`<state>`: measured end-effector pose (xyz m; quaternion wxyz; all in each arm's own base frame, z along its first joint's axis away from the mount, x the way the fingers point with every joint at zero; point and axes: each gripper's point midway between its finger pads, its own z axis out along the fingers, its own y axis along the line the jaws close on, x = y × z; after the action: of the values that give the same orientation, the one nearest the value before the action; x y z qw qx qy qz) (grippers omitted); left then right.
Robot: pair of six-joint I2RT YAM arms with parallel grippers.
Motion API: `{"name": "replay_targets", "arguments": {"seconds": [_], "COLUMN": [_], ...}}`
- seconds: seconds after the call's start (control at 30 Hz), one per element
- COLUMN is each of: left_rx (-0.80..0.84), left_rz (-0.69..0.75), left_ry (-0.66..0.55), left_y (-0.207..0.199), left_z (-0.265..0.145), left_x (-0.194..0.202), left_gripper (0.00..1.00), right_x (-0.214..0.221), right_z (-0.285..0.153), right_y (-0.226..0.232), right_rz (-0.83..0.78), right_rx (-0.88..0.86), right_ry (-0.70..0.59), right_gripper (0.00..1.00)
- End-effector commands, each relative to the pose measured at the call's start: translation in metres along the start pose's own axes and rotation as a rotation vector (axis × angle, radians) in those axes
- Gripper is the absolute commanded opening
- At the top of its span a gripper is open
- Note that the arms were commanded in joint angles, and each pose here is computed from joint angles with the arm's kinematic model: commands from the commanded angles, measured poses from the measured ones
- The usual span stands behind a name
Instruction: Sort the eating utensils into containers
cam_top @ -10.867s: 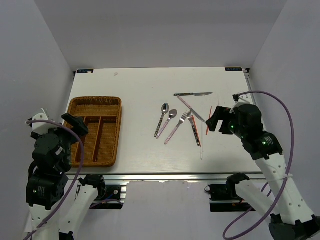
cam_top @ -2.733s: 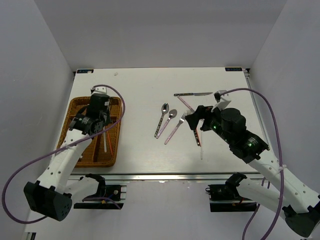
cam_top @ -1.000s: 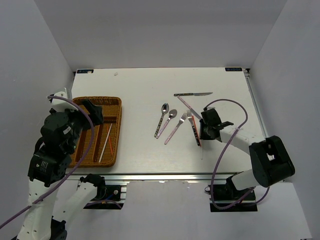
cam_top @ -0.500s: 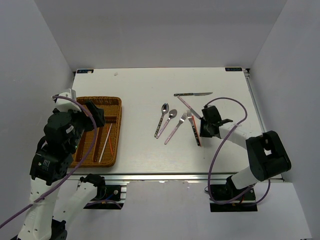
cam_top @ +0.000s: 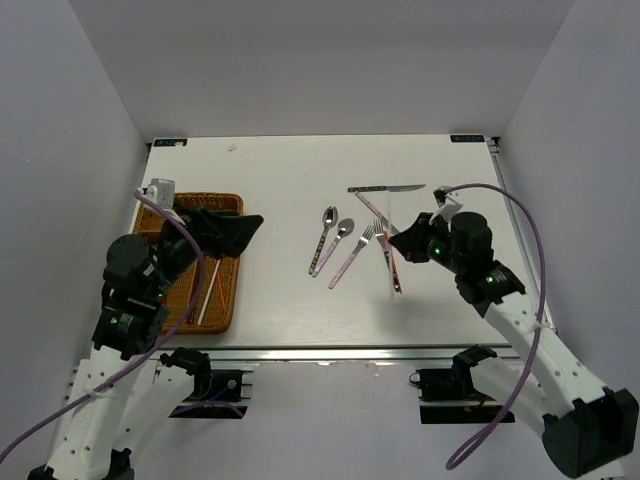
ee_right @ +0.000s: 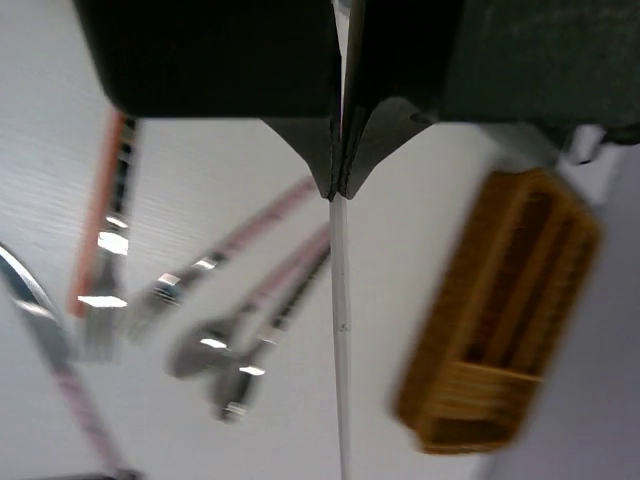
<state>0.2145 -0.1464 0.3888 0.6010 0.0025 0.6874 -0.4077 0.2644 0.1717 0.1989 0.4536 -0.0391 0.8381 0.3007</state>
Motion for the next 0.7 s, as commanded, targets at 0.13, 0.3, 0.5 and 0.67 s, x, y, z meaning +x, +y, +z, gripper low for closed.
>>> {"name": "replay_targets", "arguments": {"seconds": [0.13,0.3,0.5,0.67], "left_rx": [0.504,0.484,0.473,0.438], "left_rz": [-0.198,-0.174,-0.172,-0.174], "left_ry": [-0.023,0.009,0.072,0.109], "left_y": [-0.071,-0.062,-0.056,-0.047], "left_z": [0.005,0.016,0.031,0.04], "left_x": [0.004,0.018,0.041,0.054], "left_gripper": [0.98,0.98,0.94,0.92], "right_x": [-0.028,-0.037,-0.037,-0.032], "right_z": [-0.067,-0.077,-0.069,-0.056], "right_y": [0.151,0.19,0.227,0.246], "right_rz": [0.09,0.072,0.059,0.053], "right_rx": [-0.769,-0.847,-0.886,-0.897], "right_ry": [-0.116,-0.107,-0.08,-0.048], "right_gripper": [0.0,0.0,0.0,0.0]}}
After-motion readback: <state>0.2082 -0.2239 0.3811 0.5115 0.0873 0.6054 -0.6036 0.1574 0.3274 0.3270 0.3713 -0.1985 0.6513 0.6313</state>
